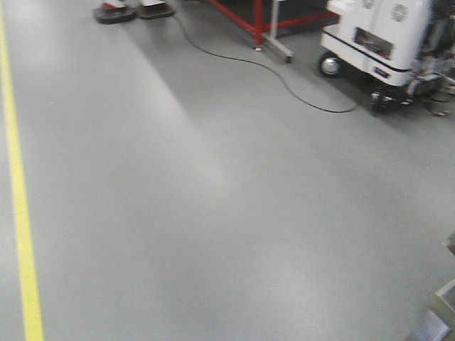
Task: Move and align brake pads A on conveyor
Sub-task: 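Drive forward along the yellow floor line carrying both pads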
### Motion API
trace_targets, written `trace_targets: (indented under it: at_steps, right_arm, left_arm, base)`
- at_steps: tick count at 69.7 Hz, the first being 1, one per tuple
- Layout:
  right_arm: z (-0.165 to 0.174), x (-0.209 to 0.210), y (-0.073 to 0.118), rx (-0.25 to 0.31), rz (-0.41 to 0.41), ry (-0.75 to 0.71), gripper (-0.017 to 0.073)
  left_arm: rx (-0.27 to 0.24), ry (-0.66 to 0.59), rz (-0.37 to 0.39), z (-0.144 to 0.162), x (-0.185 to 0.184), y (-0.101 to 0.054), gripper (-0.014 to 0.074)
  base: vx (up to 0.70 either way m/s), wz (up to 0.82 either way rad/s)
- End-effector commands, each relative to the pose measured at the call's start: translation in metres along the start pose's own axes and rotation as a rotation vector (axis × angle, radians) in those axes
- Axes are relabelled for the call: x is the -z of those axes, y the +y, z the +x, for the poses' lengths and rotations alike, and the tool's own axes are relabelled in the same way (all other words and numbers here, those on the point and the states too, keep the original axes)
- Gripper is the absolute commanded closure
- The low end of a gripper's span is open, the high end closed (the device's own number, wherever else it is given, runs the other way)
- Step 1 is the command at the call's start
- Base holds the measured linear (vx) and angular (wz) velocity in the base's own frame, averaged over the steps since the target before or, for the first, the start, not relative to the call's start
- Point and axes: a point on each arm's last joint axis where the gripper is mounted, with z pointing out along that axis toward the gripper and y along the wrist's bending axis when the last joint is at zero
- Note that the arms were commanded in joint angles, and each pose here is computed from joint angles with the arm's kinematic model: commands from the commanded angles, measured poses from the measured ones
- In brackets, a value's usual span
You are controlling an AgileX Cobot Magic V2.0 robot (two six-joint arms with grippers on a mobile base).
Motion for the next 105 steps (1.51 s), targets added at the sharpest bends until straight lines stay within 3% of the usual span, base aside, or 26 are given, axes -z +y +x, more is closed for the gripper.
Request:
trace_targets:
  at_steps: [1,42,105]
  right_arm:
    - [-0.0184,0.0039,-0.0011,0.015,0.009,-0.121,0.0539]
    - [-0.0184,0.0039,-0.0011,0.015,0.009,-0.121,0.0539]
    - [-0.0183,0.0039,-0.0011,0.015,0.009,-0.120,0.0539]
  left_arm:
    - [0.023,-0.118,-0.016,-0.0182,0.0034,0.0019,0.0479]
    - [0.023,-0.118,-0.016,-0.0182,0.0034,0.0019,0.0479]
    - [0.023,-0.117,-0.016,-0.0181,0.0035,0.0018,0.0479]
  base:
    - [0.01,0.64]
    - [0.02,0.44]
    - [0.18,0.18]
